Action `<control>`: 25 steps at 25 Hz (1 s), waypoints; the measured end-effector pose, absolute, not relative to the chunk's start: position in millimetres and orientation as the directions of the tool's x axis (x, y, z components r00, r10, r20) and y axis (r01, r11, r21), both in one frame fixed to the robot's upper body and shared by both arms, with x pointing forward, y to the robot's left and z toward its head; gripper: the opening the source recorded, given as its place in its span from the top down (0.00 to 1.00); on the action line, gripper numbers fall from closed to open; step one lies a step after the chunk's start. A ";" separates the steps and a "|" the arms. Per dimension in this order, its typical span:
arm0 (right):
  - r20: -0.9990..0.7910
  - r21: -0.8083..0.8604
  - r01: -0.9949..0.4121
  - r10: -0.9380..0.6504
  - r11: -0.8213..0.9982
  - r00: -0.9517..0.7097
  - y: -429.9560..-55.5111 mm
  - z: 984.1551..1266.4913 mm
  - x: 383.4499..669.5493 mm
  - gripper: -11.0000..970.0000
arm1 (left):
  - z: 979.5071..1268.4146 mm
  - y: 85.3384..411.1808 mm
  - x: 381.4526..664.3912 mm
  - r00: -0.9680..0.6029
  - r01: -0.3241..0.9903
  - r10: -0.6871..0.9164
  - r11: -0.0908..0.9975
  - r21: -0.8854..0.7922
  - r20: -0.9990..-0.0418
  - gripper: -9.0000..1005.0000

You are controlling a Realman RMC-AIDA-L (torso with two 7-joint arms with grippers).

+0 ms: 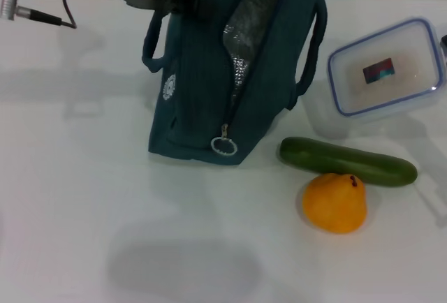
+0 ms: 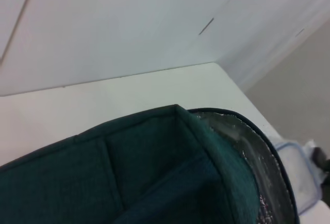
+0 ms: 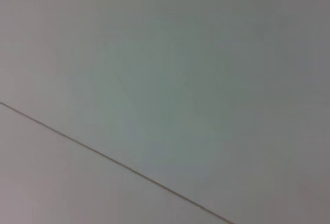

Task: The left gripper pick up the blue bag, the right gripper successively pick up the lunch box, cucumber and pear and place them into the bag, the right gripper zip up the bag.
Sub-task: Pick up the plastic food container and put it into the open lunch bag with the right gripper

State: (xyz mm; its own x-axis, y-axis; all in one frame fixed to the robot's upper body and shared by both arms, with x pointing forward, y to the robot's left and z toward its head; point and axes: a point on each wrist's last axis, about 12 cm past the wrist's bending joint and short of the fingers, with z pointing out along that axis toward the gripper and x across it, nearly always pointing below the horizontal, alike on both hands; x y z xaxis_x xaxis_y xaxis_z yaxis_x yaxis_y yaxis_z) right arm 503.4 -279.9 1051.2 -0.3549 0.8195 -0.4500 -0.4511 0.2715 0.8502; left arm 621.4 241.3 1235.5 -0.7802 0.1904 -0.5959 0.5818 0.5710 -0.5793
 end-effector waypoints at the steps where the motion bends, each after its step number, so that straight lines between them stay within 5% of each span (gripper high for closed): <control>1: -0.450 0.848 -0.458 0.820 0.267 -0.353 -279.8 1052.3 503.2 0.87 | 1235.0 241.7 621.5 -0.781 0.581 0.193 0.575 -0.576 -0.595 0.95; 25: -0.448 0.752 -0.634 0.846 0.181 -0.289 -278.2 1081.6 505.5 0.86 | 1268.9 229.8 633.4 -0.715 0.593 0.296 0.737 -0.325 -0.634 0.95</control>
State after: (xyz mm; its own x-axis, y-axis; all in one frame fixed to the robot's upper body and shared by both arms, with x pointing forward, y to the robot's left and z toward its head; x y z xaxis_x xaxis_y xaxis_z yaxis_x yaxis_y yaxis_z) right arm 505.5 -278.2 1081.6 -0.2888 0.8461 -0.4479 -0.6343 0.1813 0.7515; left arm 633.4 229.8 1268.9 -0.7150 0.2958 -0.6335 0.5928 0.7369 -0.3250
